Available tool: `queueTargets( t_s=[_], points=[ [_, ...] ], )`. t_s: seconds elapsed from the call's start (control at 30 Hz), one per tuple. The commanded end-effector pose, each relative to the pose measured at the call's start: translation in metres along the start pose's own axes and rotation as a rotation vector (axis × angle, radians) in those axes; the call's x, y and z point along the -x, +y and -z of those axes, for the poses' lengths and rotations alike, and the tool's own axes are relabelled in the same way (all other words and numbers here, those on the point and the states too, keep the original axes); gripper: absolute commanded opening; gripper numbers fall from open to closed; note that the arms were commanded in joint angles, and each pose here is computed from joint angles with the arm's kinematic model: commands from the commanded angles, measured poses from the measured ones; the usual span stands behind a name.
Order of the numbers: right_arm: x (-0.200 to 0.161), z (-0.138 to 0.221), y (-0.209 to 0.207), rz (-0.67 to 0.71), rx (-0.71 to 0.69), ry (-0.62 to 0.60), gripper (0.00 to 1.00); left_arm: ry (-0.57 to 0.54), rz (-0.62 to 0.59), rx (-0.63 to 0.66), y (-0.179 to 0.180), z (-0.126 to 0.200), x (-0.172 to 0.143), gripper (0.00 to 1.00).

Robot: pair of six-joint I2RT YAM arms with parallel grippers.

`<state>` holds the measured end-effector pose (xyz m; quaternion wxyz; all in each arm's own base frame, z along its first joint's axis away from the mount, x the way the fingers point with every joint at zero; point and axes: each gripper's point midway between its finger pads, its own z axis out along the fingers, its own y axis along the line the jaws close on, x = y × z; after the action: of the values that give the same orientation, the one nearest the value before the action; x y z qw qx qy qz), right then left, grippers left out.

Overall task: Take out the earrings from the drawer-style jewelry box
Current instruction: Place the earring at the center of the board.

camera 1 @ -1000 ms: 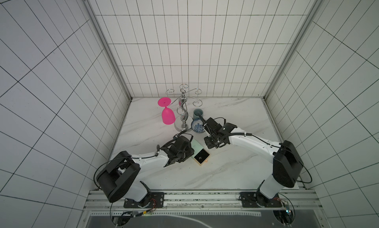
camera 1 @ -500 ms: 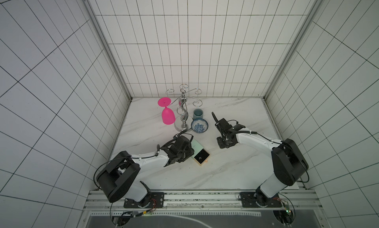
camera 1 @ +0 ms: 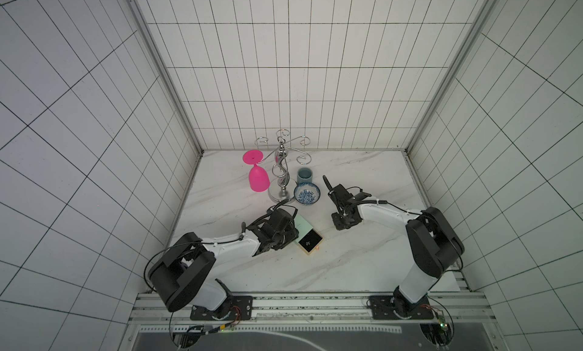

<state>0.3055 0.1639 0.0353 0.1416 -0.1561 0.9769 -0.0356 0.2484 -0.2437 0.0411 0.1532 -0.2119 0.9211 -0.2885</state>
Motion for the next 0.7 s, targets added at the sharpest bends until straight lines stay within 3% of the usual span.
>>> queueTargets(
  t_s=[0.0,0.67],
  points=[
    [-0.0146,-0.0100,-0.0040,0.012,-0.010,0.047,0.15,-0.011,-0.009,0.008,-0.0029,-0.0003,0.0021,0.48],
    [-0.0174,-0.0146,0.0008,0.003,0.014,0.064,0.19,-0.009,-0.016,0.009,-0.0030,0.0016,0.0016,0.48]
  ],
)
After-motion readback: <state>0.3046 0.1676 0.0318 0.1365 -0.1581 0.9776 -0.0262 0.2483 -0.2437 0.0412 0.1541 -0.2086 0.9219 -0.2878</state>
